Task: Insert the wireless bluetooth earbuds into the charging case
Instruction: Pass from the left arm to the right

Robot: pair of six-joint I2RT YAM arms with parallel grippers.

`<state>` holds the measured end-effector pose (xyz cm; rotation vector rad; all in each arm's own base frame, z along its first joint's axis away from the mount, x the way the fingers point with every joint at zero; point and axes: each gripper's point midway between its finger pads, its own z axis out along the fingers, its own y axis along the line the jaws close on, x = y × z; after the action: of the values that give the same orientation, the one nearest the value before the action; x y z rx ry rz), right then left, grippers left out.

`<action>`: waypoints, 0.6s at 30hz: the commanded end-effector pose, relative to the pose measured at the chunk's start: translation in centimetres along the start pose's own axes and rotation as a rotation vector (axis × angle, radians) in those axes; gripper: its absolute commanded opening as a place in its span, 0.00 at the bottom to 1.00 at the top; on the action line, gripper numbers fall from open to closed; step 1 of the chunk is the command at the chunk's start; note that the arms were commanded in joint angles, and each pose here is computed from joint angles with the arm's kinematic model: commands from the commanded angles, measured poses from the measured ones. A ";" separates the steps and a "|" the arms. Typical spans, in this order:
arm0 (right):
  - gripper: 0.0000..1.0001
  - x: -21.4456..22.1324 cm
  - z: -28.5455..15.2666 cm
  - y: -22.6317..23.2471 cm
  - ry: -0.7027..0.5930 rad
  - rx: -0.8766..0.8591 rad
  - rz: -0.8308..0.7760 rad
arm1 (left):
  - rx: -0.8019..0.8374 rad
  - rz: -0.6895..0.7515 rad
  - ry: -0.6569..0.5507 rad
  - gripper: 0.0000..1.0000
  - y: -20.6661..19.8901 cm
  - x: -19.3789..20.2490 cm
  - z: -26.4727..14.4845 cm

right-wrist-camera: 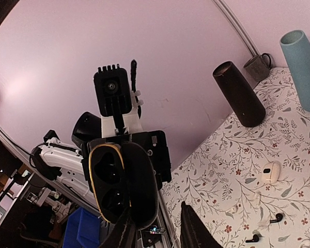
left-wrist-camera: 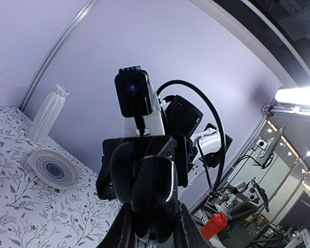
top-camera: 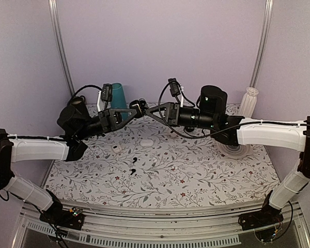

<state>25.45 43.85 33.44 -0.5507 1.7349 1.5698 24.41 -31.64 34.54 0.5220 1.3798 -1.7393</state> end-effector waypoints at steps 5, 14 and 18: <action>0.22 -1.4 0.9 2.5 -0.024 -0.085 -0.014 | 0.025 0.028 -0.012 0.00 -0.5 -0.5 -0.2; 0.04 -1.2 1.0 2.8 -0.015 -0.099 -0.008 | 0.016 0.024 -0.006 0.00 0.0 -0.3 -0.1; 0.03 -1.3 0.8 2.8 -0.013 -0.090 -0.015 | 0.014 0.031 0.007 0.07 0.2 -0.1 0.1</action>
<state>25.14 44.69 34.29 -0.5623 1.7128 1.6155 24.14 -31.67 34.67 0.5416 1.3646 -1.7456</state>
